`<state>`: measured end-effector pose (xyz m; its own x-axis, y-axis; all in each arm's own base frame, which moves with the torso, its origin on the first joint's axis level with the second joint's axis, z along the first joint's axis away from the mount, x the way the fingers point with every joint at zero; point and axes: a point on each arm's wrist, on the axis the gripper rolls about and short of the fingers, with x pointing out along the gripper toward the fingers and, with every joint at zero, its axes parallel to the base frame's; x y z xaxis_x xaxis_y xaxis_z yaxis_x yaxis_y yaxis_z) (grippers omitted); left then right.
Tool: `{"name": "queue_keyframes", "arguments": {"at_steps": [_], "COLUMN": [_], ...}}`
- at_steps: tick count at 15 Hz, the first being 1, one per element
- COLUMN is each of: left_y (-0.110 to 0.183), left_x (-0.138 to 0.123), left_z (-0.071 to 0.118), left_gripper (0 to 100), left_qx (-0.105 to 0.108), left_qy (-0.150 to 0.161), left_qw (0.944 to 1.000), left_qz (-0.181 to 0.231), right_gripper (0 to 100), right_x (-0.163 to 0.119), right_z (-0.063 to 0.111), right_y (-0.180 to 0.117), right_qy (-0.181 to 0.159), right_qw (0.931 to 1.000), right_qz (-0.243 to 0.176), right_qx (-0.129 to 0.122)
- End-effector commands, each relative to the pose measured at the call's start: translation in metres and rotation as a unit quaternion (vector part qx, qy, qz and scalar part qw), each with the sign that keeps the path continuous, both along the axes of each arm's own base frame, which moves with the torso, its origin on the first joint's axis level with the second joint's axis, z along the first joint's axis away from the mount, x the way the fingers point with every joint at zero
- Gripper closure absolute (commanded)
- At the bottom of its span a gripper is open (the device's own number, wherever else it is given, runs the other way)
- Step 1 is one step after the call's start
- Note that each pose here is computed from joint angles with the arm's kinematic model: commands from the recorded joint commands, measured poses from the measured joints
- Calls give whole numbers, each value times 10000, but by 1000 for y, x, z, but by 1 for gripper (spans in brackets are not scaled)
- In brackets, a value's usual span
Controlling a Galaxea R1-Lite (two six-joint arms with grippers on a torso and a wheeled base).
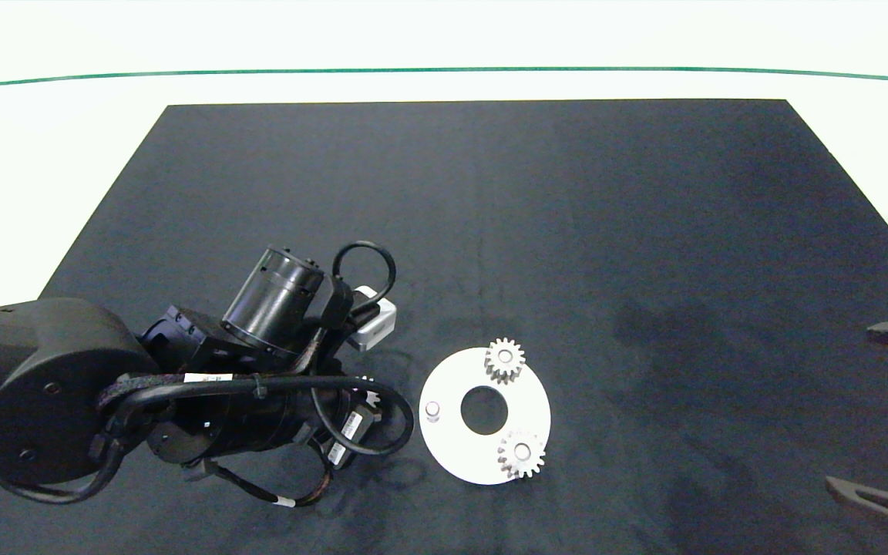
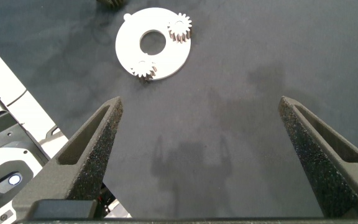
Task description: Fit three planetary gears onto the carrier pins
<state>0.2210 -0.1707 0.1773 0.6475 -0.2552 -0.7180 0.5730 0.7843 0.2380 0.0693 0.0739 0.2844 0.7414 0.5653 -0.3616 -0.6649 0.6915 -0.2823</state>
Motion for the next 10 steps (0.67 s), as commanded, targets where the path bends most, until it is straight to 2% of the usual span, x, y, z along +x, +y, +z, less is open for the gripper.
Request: {"name": "queue_keyframes", "arguments": {"at_steps": [1,3,5,7,10], "left_y": [0,2,11,23,29], "left_x": [1,0,-7,-19,-32], "left_z": [-1,8,29,40,46], "left_gripper": [99,99,99,99,99], "left_qx": [14,-178,-388,-471,-494], "left_qy": [26,-83,-387,-504,-525], "left_qw": [10000,9997,9984,9974,9973], "left_qz": [15,154,163,195,134], "right_gripper": [0,0,0,0,0], "right_x": [0,0,-1,-1,-1], "right_z": [0,0,0,0,0], "right_y": [0,0,-1,-1,-1], "right_qy": [4,-6,-11,-24,-16], "right_qw": [10000,10000,10000,10000,10000], "right_qz": [4,-4,4,-4,4], "right_qx": [-19,-7,-2,8,4]}}
